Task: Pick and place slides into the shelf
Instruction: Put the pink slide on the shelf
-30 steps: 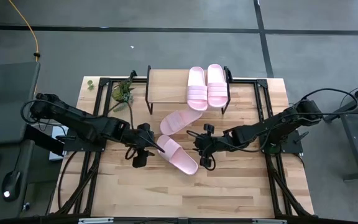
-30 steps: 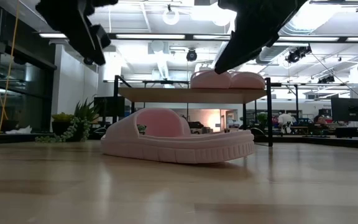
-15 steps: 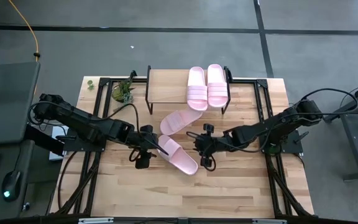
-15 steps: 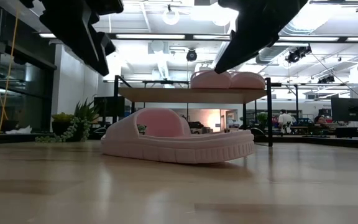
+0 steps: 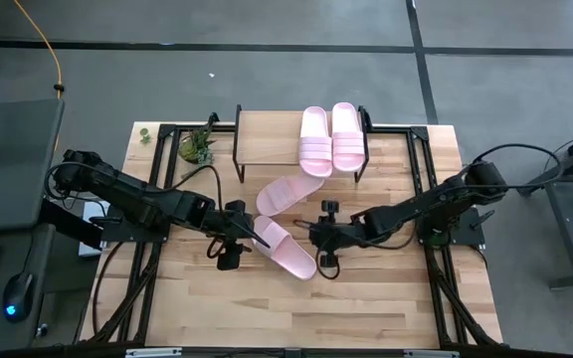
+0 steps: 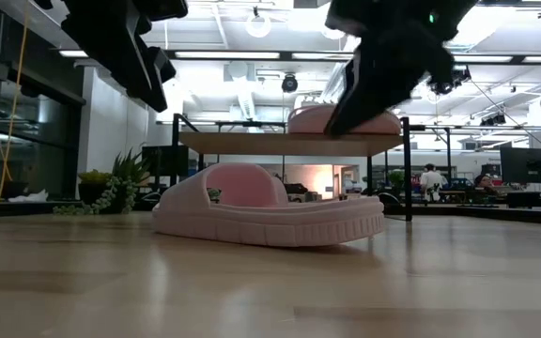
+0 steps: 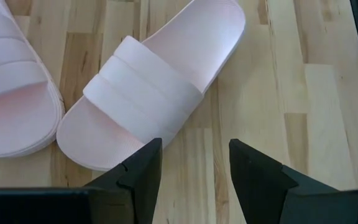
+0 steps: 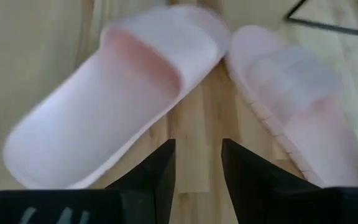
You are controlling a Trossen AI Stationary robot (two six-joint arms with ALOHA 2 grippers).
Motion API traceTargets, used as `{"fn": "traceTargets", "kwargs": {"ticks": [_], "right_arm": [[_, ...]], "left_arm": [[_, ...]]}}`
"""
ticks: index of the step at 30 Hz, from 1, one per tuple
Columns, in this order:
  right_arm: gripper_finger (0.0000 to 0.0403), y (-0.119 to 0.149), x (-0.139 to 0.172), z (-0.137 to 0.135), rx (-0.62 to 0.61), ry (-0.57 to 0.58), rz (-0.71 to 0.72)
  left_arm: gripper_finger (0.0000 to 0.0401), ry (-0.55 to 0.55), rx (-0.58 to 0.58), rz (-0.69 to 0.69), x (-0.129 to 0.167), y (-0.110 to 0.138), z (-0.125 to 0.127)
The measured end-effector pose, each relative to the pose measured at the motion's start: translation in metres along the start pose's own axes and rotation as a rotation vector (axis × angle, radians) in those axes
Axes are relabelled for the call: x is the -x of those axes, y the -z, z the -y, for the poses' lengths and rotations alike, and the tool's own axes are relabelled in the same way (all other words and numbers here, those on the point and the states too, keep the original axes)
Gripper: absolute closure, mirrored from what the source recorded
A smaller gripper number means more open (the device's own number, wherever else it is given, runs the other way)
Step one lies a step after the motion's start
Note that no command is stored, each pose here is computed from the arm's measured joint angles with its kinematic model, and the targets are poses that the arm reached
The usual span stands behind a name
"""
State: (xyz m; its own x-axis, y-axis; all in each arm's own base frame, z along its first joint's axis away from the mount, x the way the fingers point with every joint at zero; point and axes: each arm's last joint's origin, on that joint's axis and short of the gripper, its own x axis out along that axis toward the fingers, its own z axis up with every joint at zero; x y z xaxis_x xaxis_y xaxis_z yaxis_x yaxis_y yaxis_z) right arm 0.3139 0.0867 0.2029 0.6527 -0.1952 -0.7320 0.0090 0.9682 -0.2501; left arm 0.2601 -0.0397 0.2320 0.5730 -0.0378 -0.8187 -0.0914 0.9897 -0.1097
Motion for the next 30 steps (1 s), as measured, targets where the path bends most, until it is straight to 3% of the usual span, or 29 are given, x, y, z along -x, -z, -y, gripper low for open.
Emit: {"fn": "traceTargets", "kwargs": {"ticks": [7,11,21,30], "right_arm": [[0.0283,-0.003,-0.021,-0.005,0.123,0.075,0.053],[0.0283,-0.013,-0.023,0.0,0.109,0.07,0.137],[0.0283,-0.012,-0.023,-0.001,0.11,0.068,0.134],[0.0283,-0.007,-0.053,-0.003,0.162,0.067,0.127]], "left_arm": [[0.0231,0.001,0.0,-0.001,0.0,0.0,0.0],[0.0231,0.001,0.0,-0.001,0.0,0.0,0.0],[0.0231,0.002,0.0,0.0,0.0,0.0,0.0],[0.0231,0.003,0.0,0.005,0.0,0.0,0.0]]}}
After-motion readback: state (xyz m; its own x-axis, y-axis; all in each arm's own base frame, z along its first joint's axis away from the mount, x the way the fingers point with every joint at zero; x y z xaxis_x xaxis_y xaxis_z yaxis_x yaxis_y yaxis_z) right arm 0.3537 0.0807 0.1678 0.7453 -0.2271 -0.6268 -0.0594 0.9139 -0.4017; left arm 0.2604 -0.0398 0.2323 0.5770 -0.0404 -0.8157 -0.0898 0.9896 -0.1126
